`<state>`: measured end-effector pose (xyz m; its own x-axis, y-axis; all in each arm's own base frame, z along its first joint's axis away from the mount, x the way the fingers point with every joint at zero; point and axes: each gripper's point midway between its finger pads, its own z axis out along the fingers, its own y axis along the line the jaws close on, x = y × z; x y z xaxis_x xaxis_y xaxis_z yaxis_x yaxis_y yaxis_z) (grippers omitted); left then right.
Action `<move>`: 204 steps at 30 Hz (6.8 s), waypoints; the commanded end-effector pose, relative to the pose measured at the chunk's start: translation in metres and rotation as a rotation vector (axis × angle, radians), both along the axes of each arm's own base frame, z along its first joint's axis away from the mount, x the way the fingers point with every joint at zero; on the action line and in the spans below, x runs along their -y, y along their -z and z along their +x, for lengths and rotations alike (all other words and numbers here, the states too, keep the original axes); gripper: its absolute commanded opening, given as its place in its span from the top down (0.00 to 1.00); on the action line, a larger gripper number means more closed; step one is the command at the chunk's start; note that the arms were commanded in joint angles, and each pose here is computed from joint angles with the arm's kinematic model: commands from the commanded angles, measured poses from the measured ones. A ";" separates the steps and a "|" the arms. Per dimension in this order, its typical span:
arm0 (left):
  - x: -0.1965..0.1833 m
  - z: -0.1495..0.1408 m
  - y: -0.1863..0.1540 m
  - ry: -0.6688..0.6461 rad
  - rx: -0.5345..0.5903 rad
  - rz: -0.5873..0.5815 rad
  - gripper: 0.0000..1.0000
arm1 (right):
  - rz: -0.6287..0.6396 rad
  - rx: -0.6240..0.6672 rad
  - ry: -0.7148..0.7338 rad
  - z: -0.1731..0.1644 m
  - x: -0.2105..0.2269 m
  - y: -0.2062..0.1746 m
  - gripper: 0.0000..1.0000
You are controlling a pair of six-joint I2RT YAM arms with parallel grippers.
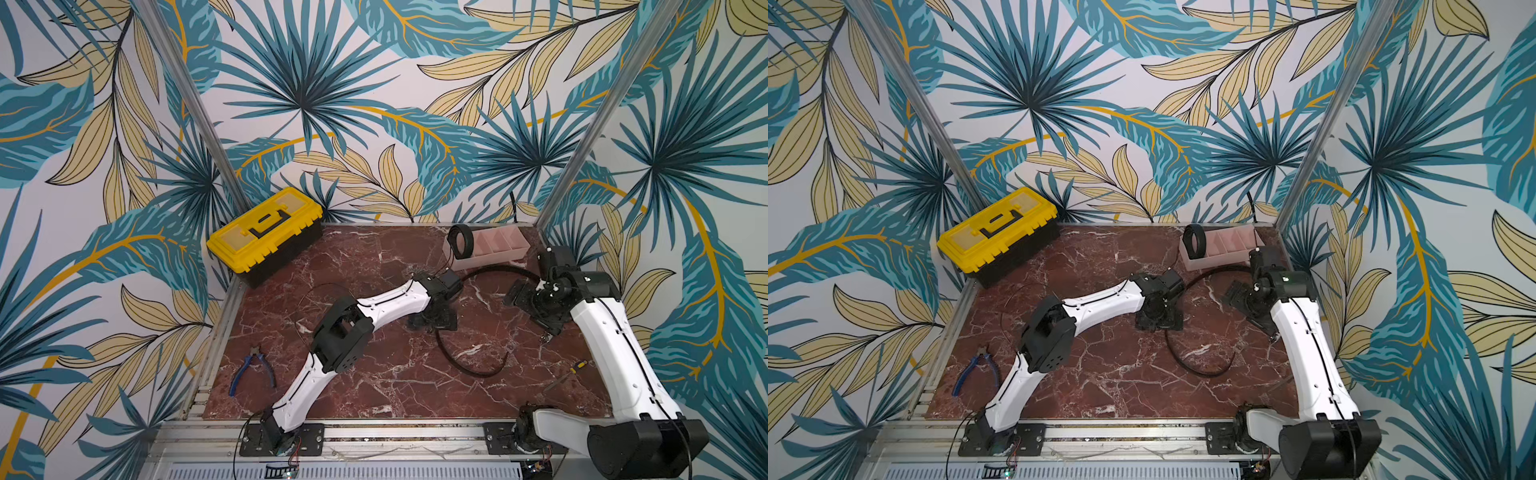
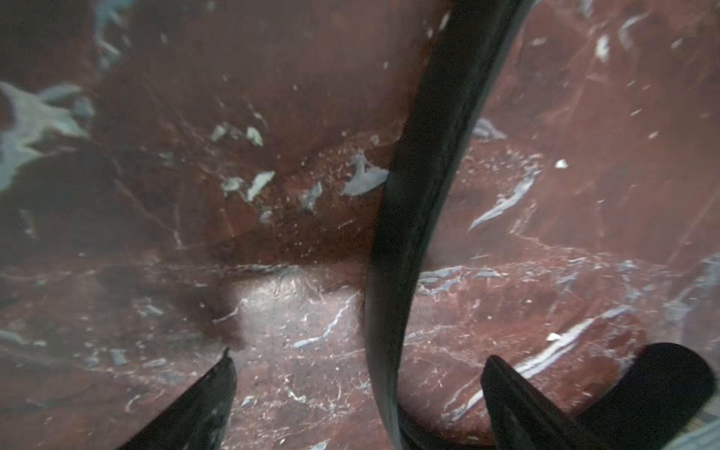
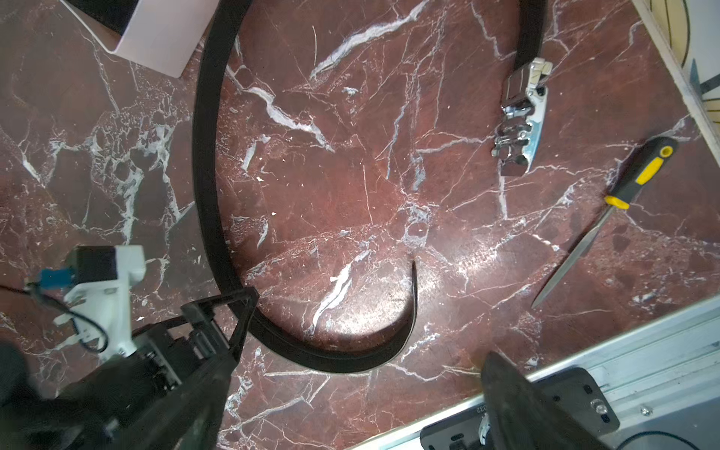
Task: Place the belts into the storage roll
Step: Move the belt at the center of the board, then roll the belt at the center of the board.
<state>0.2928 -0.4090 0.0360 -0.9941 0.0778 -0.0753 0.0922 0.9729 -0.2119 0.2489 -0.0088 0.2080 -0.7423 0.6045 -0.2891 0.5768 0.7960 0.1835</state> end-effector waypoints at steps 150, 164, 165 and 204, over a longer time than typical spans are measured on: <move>-0.075 0.027 -0.058 -0.564 -0.008 -0.164 0.24 | 0.296 -0.170 -0.244 0.052 -0.103 0.133 0.61; -0.046 -0.032 -0.019 -0.137 -0.012 0.011 0.25 | 0.290 -0.148 -0.213 0.078 -0.076 0.129 0.52; -0.044 -0.033 -0.015 -0.120 -0.008 0.020 0.25 | 0.289 -0.148 -0.217 0.079 -0.076 0.128 0.52; -0.050 0.007 0.023 -0.235 0.003 0.120 0.88 | 0.159 -0.212 -0.519 0.129 -0.104 0.171 0.49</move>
